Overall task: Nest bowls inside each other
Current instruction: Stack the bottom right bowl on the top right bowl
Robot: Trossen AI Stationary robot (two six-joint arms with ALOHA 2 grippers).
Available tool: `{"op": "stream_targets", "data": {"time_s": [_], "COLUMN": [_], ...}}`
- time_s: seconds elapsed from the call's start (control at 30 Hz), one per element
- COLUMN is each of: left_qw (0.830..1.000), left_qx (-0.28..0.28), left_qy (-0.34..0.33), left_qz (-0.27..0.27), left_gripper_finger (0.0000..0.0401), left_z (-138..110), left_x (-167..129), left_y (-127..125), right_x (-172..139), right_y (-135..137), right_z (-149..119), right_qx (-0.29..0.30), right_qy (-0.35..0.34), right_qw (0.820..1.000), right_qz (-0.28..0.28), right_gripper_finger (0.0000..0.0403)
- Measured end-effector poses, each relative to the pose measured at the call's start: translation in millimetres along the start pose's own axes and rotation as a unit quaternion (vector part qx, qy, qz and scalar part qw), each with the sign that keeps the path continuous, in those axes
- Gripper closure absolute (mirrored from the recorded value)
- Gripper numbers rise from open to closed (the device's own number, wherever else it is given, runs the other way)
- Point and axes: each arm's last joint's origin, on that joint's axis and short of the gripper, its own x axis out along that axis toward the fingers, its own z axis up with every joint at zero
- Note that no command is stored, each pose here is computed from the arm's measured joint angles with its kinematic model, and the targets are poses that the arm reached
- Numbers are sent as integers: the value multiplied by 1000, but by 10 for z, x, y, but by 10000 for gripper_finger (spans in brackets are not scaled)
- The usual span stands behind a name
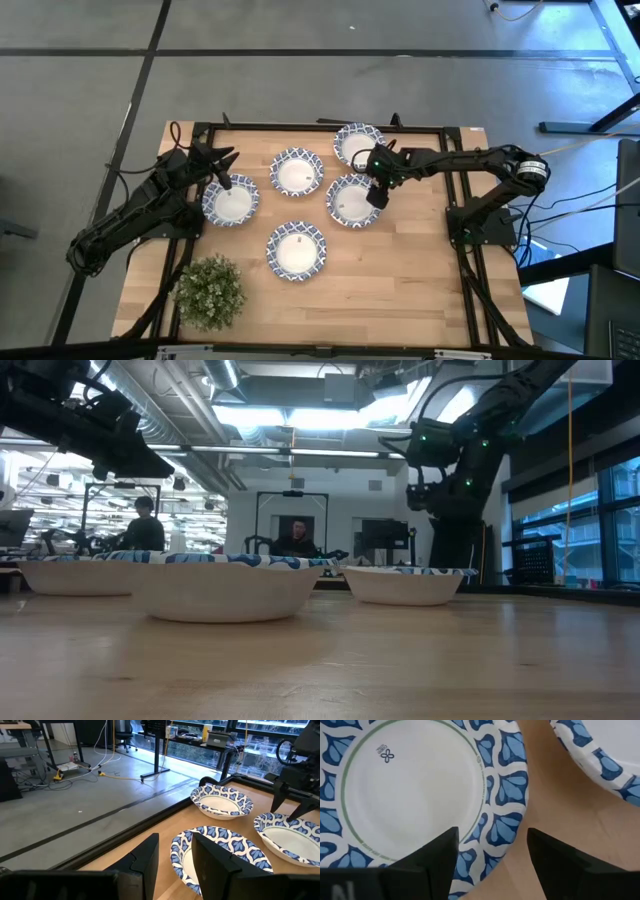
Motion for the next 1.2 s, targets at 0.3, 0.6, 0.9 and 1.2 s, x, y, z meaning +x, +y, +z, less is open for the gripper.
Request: {"op": "stream_targets", "data": {"time_s": [0.3,0.6,0.9,1.2], "left_qw": [1000,1000,1000,1000], "left_qx": [0,0,0,0], "left_qy": [0,0,0,0], "left_qz": [0,0,0,0], "left_gripper_finger": [290,290,290,290], "left_z": [0,0,0,0], "left_x": [0,0,0,0], "left_y": [0,0,0,0], "right_x": [1,1,2,2], "right_y": [0,-1,-2,-3], "right_z": [2,4,1,0], "right_qx": [0,-1,-4,2], "right_qy": [-1,-2,0,0], "right_qw": [1000,1000,1000,1000], "right_qz": [0,0,-1,-1], "right_gripper_finger": [169,221,260,302]}}
